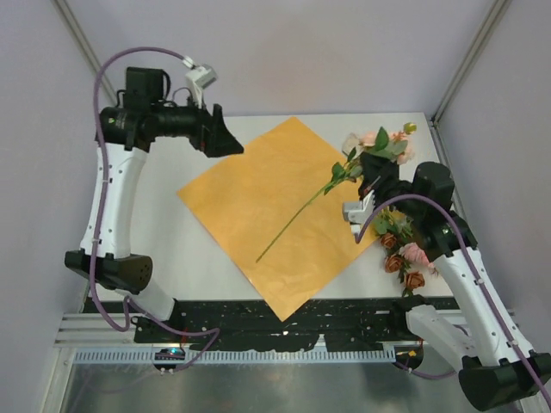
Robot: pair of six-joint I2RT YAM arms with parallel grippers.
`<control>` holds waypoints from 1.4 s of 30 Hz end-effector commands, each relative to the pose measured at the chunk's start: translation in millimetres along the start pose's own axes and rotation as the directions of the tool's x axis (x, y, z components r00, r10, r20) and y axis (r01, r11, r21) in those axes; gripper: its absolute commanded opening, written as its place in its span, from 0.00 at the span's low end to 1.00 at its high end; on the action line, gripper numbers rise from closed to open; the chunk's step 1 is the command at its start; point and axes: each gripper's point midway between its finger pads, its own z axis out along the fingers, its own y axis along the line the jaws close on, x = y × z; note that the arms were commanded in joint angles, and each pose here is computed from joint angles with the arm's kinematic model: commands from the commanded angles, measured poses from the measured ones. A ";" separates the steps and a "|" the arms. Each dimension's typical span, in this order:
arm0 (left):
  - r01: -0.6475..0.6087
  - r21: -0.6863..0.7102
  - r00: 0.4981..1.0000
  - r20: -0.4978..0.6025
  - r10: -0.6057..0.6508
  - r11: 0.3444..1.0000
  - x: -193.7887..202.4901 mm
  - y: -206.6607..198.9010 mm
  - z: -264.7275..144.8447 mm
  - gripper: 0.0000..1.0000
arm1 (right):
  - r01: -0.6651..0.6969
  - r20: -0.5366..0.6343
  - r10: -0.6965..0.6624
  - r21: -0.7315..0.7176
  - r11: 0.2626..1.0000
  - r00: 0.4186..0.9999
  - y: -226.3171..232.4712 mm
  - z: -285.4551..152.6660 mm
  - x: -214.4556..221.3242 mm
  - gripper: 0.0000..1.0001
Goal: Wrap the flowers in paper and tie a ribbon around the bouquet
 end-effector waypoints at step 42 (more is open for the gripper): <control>0.569 0.383 0.809 -0.419 -0.412 0.727 166.5 -163.3 109.3 0.25 | 0.355 0.480 -0.490 0.347 0.868 0.728 -9.4 39.9 -175.6 0.05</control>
